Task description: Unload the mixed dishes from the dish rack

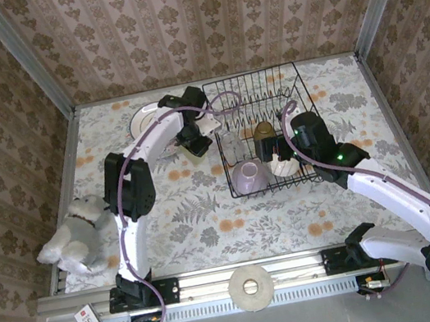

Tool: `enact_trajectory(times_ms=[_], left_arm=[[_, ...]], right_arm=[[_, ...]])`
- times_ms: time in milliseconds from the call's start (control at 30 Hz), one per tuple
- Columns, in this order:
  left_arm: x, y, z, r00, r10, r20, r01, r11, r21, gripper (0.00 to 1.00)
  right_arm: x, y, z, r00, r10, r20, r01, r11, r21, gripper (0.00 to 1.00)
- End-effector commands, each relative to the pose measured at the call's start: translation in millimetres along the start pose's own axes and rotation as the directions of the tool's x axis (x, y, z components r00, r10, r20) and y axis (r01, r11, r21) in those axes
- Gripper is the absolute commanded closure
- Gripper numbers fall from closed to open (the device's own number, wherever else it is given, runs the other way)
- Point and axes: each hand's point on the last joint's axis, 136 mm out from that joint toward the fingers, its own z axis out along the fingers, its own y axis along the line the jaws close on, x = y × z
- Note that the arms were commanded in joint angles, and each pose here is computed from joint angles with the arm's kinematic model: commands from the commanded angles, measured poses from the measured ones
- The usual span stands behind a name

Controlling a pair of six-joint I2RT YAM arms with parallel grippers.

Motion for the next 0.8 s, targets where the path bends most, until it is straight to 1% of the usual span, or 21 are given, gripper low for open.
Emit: enact_trajectory(times_ms=[0,133,400,600,767], left_arm=[[0,-3,3,1.0,0.019,-0.008,-0.019,1.0,0.01,0.95],[2,-4,7,1.0,0.01,-0.022,-0.01,1.0,0.011,0.85],[2,-2,10,0.999,-0.005,-0.037,0.005,1.0,-0.001,0.73],[-3,2,-8,1.0,-0.015,-0.009,0.015,0.999,-0.032,0.57],[-10,-1,-28,1.0,0.002,0.029,0.0,0.999,-0.042,0.41]], right_arm=[[2,-1,4,1.0,-0.021,0.004,0.021,1.0,0.014,0.0],[3,0,5,1.0,-0.023,0.001,0.023,1.0,0.014,0.0],[3,0,5,1.0,-0.026,-0.001,0.026,1.0,0.015,0.0],[2,0,5,1.0,-0.026,-0.001,0.026,0.999,0.019,0.0],[3,0,5,1.0,-0.029,-0.002,0.029,0.999,0.02,0.0]])
